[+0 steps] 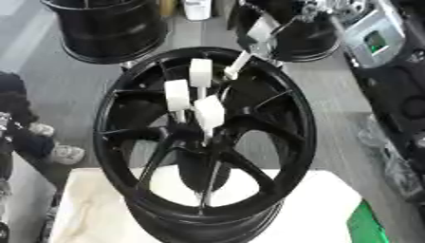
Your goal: Pull the pin out of the wheel hub.
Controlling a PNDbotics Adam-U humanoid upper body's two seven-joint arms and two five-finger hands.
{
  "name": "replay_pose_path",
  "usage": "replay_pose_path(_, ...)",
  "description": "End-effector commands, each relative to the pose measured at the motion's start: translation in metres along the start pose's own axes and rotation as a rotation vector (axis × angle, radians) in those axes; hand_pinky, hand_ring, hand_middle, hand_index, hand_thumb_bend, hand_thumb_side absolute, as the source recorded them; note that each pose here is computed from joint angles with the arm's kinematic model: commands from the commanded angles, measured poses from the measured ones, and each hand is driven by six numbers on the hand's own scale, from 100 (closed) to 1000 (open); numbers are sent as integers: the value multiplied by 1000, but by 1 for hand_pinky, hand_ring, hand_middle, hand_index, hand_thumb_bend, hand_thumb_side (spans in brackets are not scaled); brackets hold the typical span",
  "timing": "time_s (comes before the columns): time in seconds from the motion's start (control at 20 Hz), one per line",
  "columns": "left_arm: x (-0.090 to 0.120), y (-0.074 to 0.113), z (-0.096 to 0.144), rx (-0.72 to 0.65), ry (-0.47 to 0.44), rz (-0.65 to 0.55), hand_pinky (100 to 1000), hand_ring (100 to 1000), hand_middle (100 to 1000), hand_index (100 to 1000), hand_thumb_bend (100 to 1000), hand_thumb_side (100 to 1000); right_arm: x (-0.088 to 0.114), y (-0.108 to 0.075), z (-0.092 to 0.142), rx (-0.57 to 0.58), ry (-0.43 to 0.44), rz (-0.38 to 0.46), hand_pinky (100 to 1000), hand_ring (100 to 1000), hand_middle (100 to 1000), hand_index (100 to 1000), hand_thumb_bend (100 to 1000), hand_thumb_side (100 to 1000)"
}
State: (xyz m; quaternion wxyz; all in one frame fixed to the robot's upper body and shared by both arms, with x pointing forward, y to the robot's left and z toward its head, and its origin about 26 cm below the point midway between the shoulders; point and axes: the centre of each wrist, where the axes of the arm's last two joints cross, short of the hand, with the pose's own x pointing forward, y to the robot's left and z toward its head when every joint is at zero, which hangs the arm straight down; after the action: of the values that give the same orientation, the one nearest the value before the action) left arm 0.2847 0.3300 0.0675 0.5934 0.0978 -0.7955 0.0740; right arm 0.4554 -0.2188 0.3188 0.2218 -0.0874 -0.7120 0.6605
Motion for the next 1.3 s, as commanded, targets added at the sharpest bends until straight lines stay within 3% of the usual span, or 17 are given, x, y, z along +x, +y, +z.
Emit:
replay_pose_path(0.05, 10, 9, -5, 10, -34, -34, 716, 820, 696, 747, 660, 581, 0, -43, 63, -157, 86, 69, 520, 452, 482, 678, 100, 100)
replay_pose_path(0.25, 11, 10, -5, 19, -37, -36, 716, 820, 696, 747, 660, 581, -8, -47, 150, -397, 267, 33, 523, 452, 484, 682, 100, 100)
replay_pose_path(0.5, 11, 10, -5, 20, -39, -36, 716, 821, 696, 747, 660, 581, -5, -47, 164, -443, 301, 29, 529, 454, 487, 693, 100, 100)
replay_pose_path(0.65, 14, 19, -5, 99, -58, -32, 715, 821, 695, 747, 660, 580, -18, -40, 205, -483, 467, 8, 573, 483, 538, 774, 100, 161)
replay_pose_path(0.7, 15, 22, -5, 122, -61, -34, 715, 821, 695, 747, 660, 581, -24, -33, 218, -502, 530, -12, 607, 513, 608, 825, 100, 182)
replay_pose_path(0.8, 16, 26, -5, 149, -62, -41, 715, 821, 695, 747, 660, 581, -38, -9, 241, -548, 652, -79, 607, 513, 608, 825, 100, 182)
replay_pose_path(0.85, 16, 25, -5, 152, -63, -41, 715, 821, 695, 747, 660, 581, -45, 4, 252, -569, 714, -115, 769, 733, 825, 961, 100, 249)
replay_pose_path(0.95, 18, 25, -7, 158, -74, -37, 715, 822, 695, 747, 660, 580, -59, 41, 269, -610, 830, -206, 840, 846, 922, 1000, 100, 455)
replay_pose_path(1.0, 19, 24, -8, 155, -78, -35, 715, 822, 695, 747, 660, 580, -65, 62, 276, -630, 890, -259, 859, 871, 944, 1000, 100, 591)
replay_pose_path(1.1, 20, 22, -9, 146, -81, -32, 715, 822, 695, 747, 660, 580, -74, 109, 290, -661, 1012, -366, 872, 891, 956, 1000, 100, 726)
replay_pose_path(1.3, 20, 18, -9, 114, -77, -30, 715, 823, 695, 747, 659, 580, -75, 206, 316, -692, 1268, -573, 874, 888, 956, 1000, 100, 786)
